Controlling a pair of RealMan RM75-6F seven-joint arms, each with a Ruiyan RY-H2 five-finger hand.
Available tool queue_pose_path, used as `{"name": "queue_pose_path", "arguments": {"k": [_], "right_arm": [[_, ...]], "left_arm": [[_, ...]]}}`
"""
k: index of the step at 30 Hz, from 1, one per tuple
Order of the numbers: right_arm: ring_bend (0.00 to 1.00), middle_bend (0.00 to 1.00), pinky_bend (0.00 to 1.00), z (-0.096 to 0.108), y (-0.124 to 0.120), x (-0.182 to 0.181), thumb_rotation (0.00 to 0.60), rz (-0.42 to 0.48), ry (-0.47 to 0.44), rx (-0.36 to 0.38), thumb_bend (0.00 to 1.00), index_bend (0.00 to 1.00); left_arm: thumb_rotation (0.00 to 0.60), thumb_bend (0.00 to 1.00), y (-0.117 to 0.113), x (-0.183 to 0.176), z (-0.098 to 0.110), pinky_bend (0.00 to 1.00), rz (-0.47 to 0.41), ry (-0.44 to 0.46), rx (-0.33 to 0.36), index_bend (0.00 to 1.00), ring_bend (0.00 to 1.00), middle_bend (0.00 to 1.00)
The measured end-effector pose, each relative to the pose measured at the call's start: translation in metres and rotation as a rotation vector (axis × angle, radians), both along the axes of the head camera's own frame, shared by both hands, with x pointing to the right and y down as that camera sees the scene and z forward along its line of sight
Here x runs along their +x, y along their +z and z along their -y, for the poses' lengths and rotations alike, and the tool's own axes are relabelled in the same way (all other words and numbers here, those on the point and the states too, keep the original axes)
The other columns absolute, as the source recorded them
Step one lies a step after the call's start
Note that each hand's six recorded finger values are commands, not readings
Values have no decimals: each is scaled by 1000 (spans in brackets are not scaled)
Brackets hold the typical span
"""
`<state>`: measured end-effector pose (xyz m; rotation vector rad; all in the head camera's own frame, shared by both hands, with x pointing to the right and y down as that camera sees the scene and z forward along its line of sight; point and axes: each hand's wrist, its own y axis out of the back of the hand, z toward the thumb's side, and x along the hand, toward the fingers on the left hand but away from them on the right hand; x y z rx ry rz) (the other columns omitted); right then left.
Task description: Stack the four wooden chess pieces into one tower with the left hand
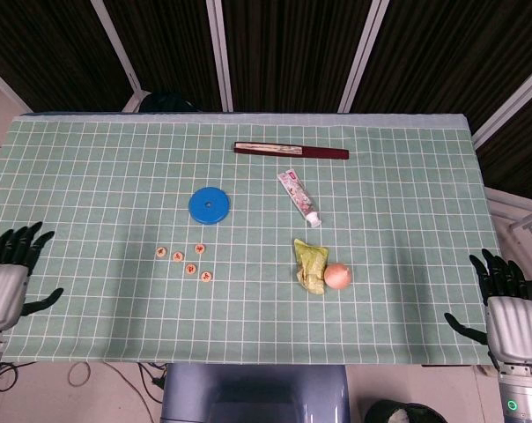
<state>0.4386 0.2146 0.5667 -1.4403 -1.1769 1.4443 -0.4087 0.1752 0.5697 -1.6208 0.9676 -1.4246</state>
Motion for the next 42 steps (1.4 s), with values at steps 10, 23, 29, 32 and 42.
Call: {"name": "queue_pose_path", "arguments": {"k": [10, 23, 29, 32, 42], "right_arm": [[0, 13, 0, 1, 1, 2, 600, 4, 17, -4, 233, 81], [0, 13, 0, 3, 0, 5, 600, 9, 33, -1, 233, 81], [0, 13, 0, 3, 0, 6, 600, 11, 35, -4, 232, 81], [0, 13, 0, 3, 0, 6, 600, 12, 36, -4, 232, 81], [0, 13, 0, 5, -1, 7, 600, 17, 44, -2, 233, 81]], "left_arm": [[600, 206, 53, 104, 43, 0, -7, 272, -230, 229, 0, 0], [600, 236, 120, 200, 42, 0, 33, 385, -293, 311, 0, 0], [600, 236, 130, 220, 39, 0, 42, 411, -286, 335, 0, 0], [600, 236, 133, 226, 38, 0, 52, 420, -286, 350, 0, 0], [600, 238, 149, 238, 31, 0, 104, 447, -284, 403, 0, 0]]}}
